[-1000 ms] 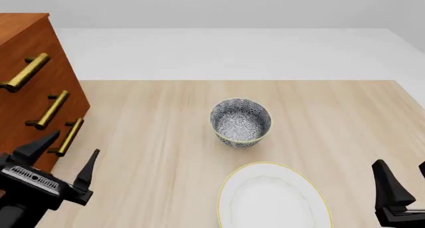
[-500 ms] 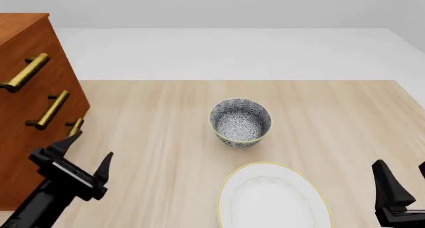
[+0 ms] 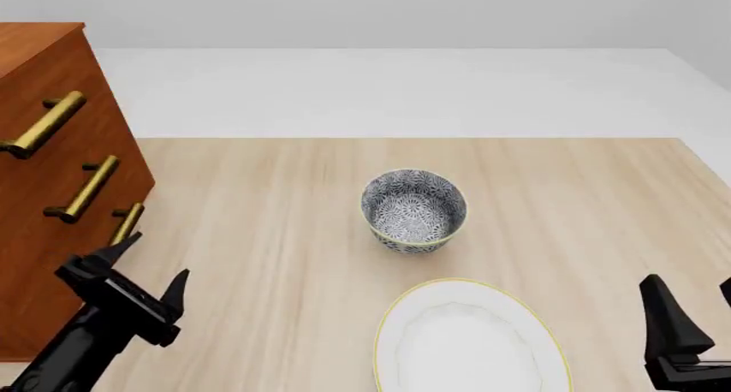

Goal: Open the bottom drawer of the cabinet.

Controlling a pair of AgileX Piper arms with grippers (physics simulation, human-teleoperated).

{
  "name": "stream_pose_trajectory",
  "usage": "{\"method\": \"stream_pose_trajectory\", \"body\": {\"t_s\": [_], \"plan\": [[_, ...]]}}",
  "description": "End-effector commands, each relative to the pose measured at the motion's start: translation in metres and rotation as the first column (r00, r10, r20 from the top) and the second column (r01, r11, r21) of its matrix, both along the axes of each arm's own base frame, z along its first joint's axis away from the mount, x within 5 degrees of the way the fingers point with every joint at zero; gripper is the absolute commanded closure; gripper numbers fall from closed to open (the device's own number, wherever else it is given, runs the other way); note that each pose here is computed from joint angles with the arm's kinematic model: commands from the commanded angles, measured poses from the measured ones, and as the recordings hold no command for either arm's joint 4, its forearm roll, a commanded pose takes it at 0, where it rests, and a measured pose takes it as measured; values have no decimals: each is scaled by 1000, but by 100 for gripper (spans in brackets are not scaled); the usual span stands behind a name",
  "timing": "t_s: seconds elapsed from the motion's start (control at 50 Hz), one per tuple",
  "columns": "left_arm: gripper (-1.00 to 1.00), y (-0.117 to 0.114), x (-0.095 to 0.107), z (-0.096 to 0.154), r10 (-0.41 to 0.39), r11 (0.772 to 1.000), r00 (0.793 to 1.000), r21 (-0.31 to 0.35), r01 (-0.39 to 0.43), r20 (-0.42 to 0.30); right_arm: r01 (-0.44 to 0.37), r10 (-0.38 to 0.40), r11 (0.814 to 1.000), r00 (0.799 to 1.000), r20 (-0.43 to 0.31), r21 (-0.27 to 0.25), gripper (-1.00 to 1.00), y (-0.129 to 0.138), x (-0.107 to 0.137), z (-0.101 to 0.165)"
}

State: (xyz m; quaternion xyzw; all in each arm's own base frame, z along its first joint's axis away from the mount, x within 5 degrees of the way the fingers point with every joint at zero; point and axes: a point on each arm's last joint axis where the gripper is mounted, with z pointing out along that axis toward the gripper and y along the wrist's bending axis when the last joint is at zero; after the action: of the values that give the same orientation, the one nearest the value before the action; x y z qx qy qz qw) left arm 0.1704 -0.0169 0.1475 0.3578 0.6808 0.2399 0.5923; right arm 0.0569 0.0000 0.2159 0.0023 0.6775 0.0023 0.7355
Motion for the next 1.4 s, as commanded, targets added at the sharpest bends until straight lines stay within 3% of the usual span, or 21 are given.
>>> {"method": "stream_pose_trajectory", "body": {"t_s": [0.02, 1.06, 1.4], "plan": [[-100, 2, 5, -6, 12, 1000, 1000, 26, -11, -25, 0, 0, 1000, 1000, 1, -2, -100, 0, 0, 0], [-100, 24, 39, -35, 115, 990, 985, 92, -103, -130, -1, 1, 1000, 1000, 0, -1, -100, 0, -1, 1], [-100, 35, 42, -35, 163, 983, 979, 109, -150, -125, -1, 1, 1000, 1000, 0, 0, -100, 0, 0, 0]]}}
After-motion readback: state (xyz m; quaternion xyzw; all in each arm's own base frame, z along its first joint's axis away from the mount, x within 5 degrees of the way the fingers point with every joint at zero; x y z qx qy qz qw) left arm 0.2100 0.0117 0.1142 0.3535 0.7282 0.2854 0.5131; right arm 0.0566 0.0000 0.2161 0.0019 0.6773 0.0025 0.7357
